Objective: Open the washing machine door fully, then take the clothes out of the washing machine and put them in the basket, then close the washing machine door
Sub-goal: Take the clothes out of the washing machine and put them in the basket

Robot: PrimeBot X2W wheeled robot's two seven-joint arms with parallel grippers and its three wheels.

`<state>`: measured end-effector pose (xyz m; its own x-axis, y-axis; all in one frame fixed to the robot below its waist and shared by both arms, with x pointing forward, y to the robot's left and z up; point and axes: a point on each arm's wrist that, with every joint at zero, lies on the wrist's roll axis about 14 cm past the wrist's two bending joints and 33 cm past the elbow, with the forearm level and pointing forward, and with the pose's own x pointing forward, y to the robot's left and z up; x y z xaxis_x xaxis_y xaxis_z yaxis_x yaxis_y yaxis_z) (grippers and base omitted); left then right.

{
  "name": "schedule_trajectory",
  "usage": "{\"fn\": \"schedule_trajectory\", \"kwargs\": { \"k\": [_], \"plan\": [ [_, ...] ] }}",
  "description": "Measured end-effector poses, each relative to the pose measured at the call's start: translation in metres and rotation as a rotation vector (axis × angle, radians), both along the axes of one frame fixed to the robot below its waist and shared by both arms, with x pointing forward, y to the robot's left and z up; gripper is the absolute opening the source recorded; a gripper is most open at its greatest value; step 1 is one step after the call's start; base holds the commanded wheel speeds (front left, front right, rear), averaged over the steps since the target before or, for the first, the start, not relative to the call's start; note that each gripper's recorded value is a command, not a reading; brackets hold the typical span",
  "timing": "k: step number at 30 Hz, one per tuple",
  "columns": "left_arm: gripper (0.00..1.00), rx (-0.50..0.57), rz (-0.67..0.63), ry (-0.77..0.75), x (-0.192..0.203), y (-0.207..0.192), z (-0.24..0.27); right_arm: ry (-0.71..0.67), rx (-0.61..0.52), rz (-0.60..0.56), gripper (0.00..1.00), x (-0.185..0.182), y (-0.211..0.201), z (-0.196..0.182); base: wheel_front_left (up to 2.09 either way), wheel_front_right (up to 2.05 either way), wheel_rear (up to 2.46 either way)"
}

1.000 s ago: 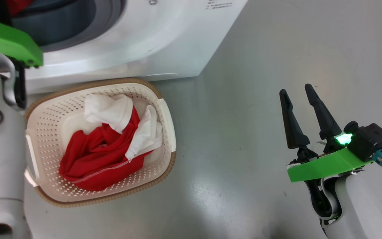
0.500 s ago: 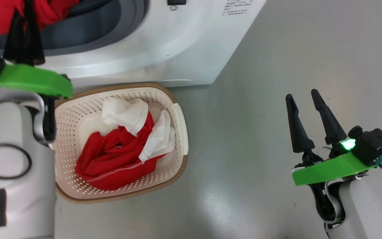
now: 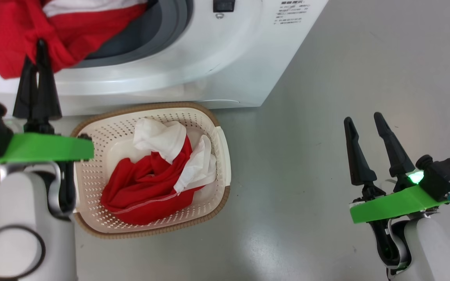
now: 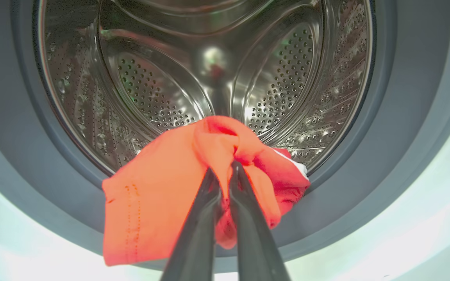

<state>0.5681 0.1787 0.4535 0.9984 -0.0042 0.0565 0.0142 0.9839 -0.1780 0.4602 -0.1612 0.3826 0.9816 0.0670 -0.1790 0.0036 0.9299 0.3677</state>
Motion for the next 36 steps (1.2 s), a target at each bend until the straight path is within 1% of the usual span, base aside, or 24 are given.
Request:
{"fn": "schedule_trajectory", "kwargs": {
  "k": [8,13,15,20,27,36],
  "plan": [
    [0.0,-0.024,0.025,-0.055,-0.028,0.01,0.018,-0.006,0.001,0.01,1.0,0.0,0.004,0.002,0.0,0.0,0.0],
    [0.0,-0.029,0.047,-0.117,-0.033,0.014,0.039,0.006,0.004,0.016,1.0,-0.004,0.006,0.0,0.0,0.0,0.0],
    [0.0,-0.027,0.049,-0.168,-0.037,0.013,0.057,0.005,0.006,0.019,1.0,-0.005,0.008,0.0,0.0,0.0,0.0],
    [0.0,-0.025,0.051,-0.22,-0.045,0.009,0.076,-0.002,0.006,0.021,1.0,-0.005,0.009,0.003,0.0,0.0,0.0],
    [0.0,-0.035,0.02,-0.169,-0.052,-0.004,0.06,-0.006,0.004,0.019,1.0,-0.006,0.007,0.006,0.0,0.0,0.0],
    [0.0,-0.073,-0.013,0.048,-0.066,-0.018,-0.01,0.002,0.002,0.017,1.0,-0.007,0.006,0.003,0.0,0.0,0.0]
  ]
}}
